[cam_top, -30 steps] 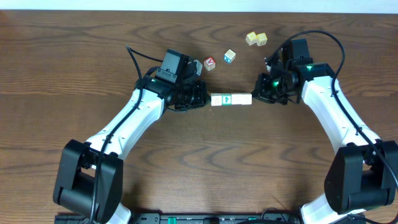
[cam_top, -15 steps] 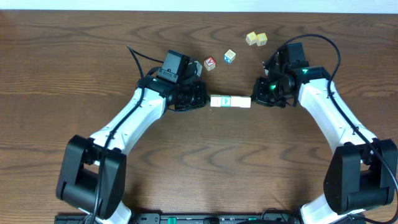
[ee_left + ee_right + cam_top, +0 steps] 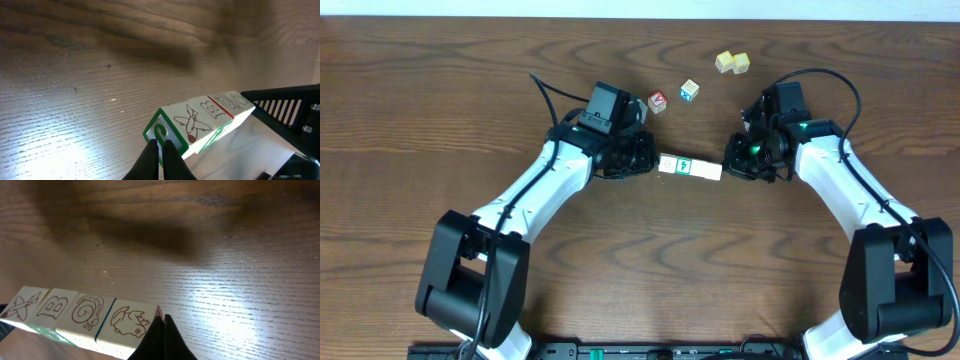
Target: Lift 4 blocks
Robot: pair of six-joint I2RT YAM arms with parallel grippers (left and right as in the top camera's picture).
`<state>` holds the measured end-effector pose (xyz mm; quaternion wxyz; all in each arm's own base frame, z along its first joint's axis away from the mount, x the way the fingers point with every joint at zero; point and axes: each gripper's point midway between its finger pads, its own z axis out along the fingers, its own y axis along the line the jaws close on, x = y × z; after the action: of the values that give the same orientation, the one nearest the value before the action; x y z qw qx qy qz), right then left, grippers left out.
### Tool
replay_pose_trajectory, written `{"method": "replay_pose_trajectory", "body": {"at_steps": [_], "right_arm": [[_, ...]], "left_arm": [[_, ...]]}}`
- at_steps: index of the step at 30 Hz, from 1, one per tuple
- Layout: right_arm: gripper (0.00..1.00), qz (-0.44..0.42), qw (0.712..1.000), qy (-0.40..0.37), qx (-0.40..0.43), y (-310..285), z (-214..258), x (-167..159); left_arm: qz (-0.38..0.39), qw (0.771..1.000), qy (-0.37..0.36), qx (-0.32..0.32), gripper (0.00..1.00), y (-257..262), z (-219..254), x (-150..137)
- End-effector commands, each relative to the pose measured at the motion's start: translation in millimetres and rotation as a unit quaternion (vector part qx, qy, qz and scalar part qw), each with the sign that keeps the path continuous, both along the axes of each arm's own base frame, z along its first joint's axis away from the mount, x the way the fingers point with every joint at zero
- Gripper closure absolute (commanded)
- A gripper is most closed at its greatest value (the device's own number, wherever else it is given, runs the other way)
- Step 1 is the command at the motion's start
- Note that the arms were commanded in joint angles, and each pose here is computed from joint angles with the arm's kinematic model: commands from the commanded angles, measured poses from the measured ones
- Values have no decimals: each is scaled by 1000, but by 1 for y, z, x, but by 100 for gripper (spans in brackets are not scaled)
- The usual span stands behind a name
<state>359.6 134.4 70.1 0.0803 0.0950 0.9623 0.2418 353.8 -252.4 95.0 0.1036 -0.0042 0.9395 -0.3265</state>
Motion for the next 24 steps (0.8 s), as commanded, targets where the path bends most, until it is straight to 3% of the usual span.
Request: {"method": "replay_pose_trajectory", "body": {"at_steps": [1, 24], "right_arm": [[99, 59, 993, 11, 104, 54, 23, -17], [99, 57, 993, -12, 100, 53, 24, -7]], "left_arm": [[-52, 998, 15, -41, 93, -37, 9, -23], [-44, 999, 17, -14, 93, -30, -6, -26]]}}
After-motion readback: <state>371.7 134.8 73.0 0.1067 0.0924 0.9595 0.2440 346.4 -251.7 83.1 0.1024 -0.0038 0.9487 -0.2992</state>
